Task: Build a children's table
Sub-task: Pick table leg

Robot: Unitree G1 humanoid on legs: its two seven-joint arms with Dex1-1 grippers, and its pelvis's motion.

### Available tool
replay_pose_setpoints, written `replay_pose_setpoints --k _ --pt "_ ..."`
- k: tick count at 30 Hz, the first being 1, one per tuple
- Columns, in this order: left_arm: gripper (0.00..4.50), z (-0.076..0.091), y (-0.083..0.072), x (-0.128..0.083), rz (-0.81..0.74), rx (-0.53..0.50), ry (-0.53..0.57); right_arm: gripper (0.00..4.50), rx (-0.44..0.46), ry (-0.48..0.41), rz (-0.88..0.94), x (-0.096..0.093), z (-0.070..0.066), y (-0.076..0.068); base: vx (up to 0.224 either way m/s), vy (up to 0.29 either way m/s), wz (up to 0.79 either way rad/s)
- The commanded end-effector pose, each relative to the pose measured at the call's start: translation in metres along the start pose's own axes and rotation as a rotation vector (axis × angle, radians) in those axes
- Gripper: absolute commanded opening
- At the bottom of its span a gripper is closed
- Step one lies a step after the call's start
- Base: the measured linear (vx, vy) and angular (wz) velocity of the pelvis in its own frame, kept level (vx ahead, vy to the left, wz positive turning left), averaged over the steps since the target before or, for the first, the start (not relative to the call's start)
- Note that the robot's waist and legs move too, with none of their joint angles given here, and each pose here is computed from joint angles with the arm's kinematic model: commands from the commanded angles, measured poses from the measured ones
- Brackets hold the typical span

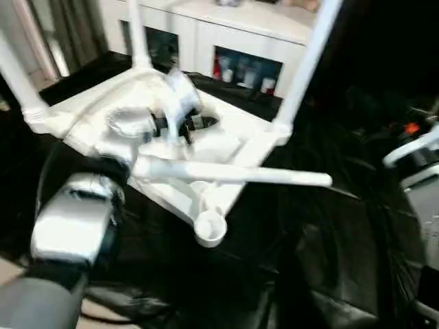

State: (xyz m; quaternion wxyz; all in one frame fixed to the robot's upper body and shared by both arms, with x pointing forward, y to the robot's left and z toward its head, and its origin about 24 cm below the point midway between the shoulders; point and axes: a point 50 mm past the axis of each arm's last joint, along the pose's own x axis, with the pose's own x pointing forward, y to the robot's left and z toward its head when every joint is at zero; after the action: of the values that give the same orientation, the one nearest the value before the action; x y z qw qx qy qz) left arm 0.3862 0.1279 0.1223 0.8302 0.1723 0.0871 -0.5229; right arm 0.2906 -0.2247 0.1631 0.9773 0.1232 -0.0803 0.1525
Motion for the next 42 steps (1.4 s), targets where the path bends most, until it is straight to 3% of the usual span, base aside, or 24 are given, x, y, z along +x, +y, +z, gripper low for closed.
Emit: replay_pose_setpoints --k 1,6,9,10,13,16,22,27,29,32,34,37,42 --pt "1.75 0.009 -0.003 0.008 -0.057 0.005 0.012 4.5 -0.054 0.109 0.061 -0.007 -0.013 0.008 0.0 0.0 0.0" --pt "2.17 0.008 -0.01 0.014 -0.162 0.031 0.076 4.5 -0.179 0.323 0.238 -0.03 -0.034 0.024 0.0 0.0 0.0" --pt "2.27 0.007 -0.011 0.014 -0.162 0.048 0.099 4.5 -0.195 0.354 0.281 -0.035 -0.036 0.027 0.0 0.0 0.0" --pt "2.46 0.006 -0.012 0.017 -0.158 0.086 0.148 4.5 -0.209 0.47 0.403 -0.052 -0.04 0.034 0.0 0.0 0.0" --pt "2.65 0.002 -0.014 0.019 -0.178 0.117 0.211 4.5 -0.233 0.615 0.515 -0.071 -0.045 0.041 0.0 0.0 0.0" --pt "2.96 -0.002 -0.015 0.019 -0.184 0.132 0.25 4.5 -0.25 0.668 0.537 -0.079 -0.048 0.042 0.0 0.0 0.0" --pt "3.42 -0.008 -0.017 0.02 -0.181 0.189 0.3 4.5 -0.261 0.685 0.543 -0.083 -0.048 0.044 0.0 0.0 0.0" --pt "3.42 -0.012 -0.017 0.02 -0.181 0.201 0.327 4.5 -0.263 0.699 0.55 -0.086 -0.047 0.046 0.0 0.0 0.0" --pt "3.07 -0.013 -0.017 0.019 -0.184 0.198 0.34 4.5 -0.263 0.7 0.553 -0.086 -0.048 0.046 0.0 0.0 0.0" --pt "3.03 -0.014 -0.017 0.018 -0.183 0.203 0.354 4.5 -0.263 0.701 0.554 -0.085 -0.048 0.046 0.0 0.0 0.0" --pt "2.62 -0.016 -0.018 0.018 -0.191 0.203 0.364 4.5 -0.266 0.705 0.555 -0.086 -0.049 0.047 0.0 0.0 0.0" --pt "2.64 -0.016 -0.018 0.018 -0.181 0.194 0.363 4.5 -0.265 0.705 0.554 -0.085 -0.049 0.046 0.0 0.0 0.0" --pt "2.21 -0.018 -0.017 0.017 -0.179 0.192 0.37 4.5 -0.265 0.707 0.554 -0.084 -0.051 0.046 0.0 0.0 0.0"
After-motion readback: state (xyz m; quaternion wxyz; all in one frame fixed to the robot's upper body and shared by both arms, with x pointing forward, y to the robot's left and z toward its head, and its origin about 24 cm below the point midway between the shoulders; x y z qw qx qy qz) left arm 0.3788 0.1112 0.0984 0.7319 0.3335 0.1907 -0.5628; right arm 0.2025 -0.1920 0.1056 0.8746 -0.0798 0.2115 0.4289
